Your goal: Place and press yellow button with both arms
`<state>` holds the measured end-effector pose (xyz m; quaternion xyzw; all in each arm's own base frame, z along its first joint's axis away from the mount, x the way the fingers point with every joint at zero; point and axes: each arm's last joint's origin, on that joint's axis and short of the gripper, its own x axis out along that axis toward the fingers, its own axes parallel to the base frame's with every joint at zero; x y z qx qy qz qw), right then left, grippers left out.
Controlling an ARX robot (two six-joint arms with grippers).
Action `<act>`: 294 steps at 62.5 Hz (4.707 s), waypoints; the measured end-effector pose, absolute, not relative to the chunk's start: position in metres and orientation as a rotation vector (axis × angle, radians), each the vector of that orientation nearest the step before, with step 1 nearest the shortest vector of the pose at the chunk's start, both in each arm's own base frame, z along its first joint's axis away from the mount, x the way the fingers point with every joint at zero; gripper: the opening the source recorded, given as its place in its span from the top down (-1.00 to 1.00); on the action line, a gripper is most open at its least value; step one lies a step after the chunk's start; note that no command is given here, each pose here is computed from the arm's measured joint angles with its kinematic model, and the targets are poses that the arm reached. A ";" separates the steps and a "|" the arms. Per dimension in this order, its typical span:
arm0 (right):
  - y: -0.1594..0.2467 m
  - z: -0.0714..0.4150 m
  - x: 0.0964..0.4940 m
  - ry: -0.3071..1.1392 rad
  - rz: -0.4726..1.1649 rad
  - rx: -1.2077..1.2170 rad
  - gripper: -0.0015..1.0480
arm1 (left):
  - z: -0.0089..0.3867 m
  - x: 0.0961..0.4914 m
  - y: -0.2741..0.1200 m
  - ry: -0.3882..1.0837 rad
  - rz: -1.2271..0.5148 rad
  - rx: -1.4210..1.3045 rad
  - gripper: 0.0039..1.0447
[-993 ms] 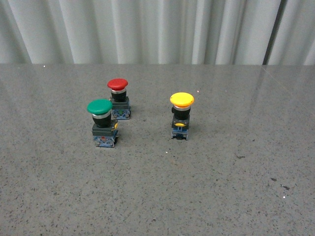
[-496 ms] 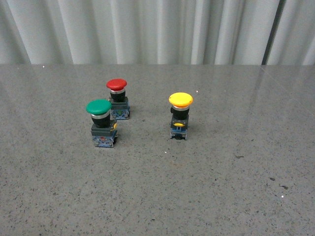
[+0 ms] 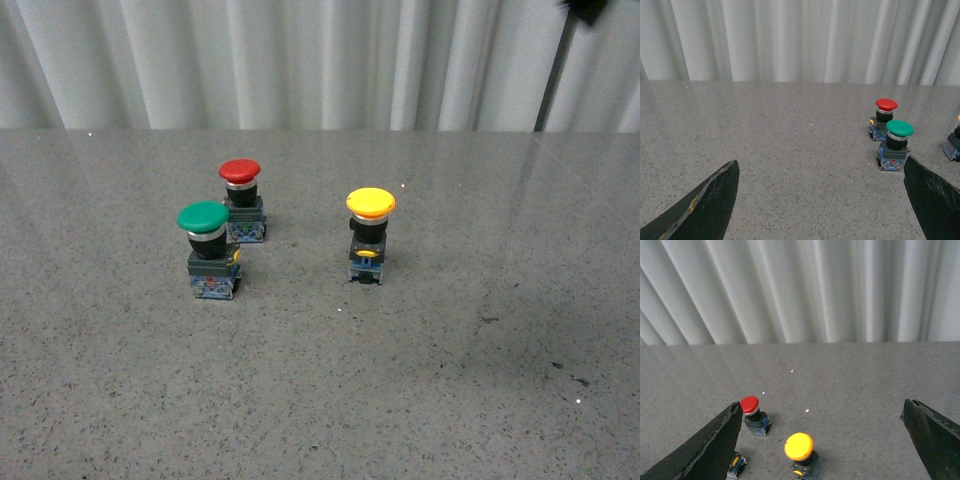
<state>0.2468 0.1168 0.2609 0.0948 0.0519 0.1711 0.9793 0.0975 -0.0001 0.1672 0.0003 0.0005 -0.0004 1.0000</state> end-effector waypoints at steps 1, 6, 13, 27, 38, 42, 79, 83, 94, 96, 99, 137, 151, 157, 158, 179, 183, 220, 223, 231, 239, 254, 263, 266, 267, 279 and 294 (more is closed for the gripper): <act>0.122 0.259 0.251 0.115 0.348 0.184 -0.87 | 0.167 0.097 0.000 0.001 0.000 0.001 -0.88; 0.140 0.251 0.264 0.157 0.364 0.152 -0.87 | 0.167 0.097 0.000 0.001 -0.001 0.001 -0.88; 0.161 0.234 0.279 0.231 0.373 0.108 -0.87 | 0.167 0.097 0.000 0.001 0.000 0.001 -0.88; 0.185 0.201 0.299 0.376 0.360 0.021 -0.75 | 0.167 0.097 0.000 0.001 0.000 0.000 -0.88; 0.190 0.197 0.307 0.404 0.356 -0.005 -0.19 | 0.167 0.097 0.000 0.001 -0.001 0.001 -0.88; 0.192 0.196 0.309 0.409 0.355 -0.009 -0.02 | 0.167 0.097 0.000 0.000 -0.001 0.001 -0.88; 0.205 0.177 0.331 0.466 0.342 -0.044 0.97 | 0.167 0.097 0.000 0.001 -0.001 0.001 -0.88; 0.205 0.177 0.331 0.465 0.340 -0.044 0.97 | 0.167 0.097 0.000 0.001 -0.001 0.001 -0.88; 0.205 0.176 0.330 0.476 0.335 -0.050 0.97 | 0.167 0.097 0.000 0.001 -0.001 0.001 -0.88; 0.205 0.175 0.330 0.479 0.334 -0.052 0.97 | 0.167 0.097 0.000 0.001 -0.001 0.001 -0.88; 0.205 0.175 0.330 0.485 0.332 -0.057 0.97 | 0.167 0.097 0.000 0.001 -0.001 0.001 -0.88; 0.204 0.179 0.326 0.398 0.393 0.026 0.97 | 0.167 0.097 0.000 0.001 -0.001 0.001 -0.88; 0.196 0.234 0.307 0.163 0.443 0.245 0.97 | 0.167 0.097 0.000 0.001 -0.001 0.001 -0.88; 0.189 0.244 0.289 0.156 0.467 0.289 0.97 | 0.167 0.097 0.000 0.001 -0.001 0.001 -0.88; 0.189 0.244 0.287 0.155 0.470 0.291 0.97 | 0.167 0.097 0.000 0.001 -0.001 0.001 -0.88; 0.146 0.272 0.212 0.140 0.437 0.318 0.97 | 0.167 0.097 0.000 0.000 0.000 0.001 -0.88; 0.139 0.273 0.199 0.116 0.384 0.304 0.97 | 0.167 0.097 0.000 0.000 0.000 0.001 -0.88; 0.022 0.206 0.098 0.003 -0.012 0.012 0.97 | 0.167 0.097 0.000 0.000 0.000 0.000 -0.88; 0.019 0.202 0.097 -0.003 -0.008 0.014 0.97 | 0.167 0.097 0.000 0.000 0.000 0.000 -0.88; 0.015 0.194 0.098 0.003 -0.002 0.009 0.97 | 0.167 0.097 0.000 0.001 0.000 0.000 -0.88; 0.011 0.189 0.098 0.002 -0.005 0.009 0.97 | 0.167 0.097 0.000 0.001 0.000 0.000 -0.88; 0.000 0.179 0.098 0.001 0.000 0.007 0.97 | 0.167 0.097 0.000 0.000 0.001 0.000 -0.88; 0.000 0.176 0.098 0.001 0.000 0.007 0.97 | 0.167 0.097 0.000 0.001 0.000 0.000 -0.88; 0.000 0.171 0.097 -0.011 0.000 0.007 0.97 | 0.167 0.097 0.000 0.001 0.000 0.000 -0.88; 0.000 0.166 0.097 -0.001 0.000 0.007 0.97 | 0.167 0.097 0.000 0.001 0.000 0.000 -0.88; 0.000 0.167 0.097 -0.002 0.000 0.006 0.97 | 0.167 0.097 0.000 0.000 0.000 0.000 -0.88; 0.000 0.167 0.097 -0.004 0.000 0.006 0.68 | 0.167 0.097 0.000 0.000 0.000 0.000 -0.88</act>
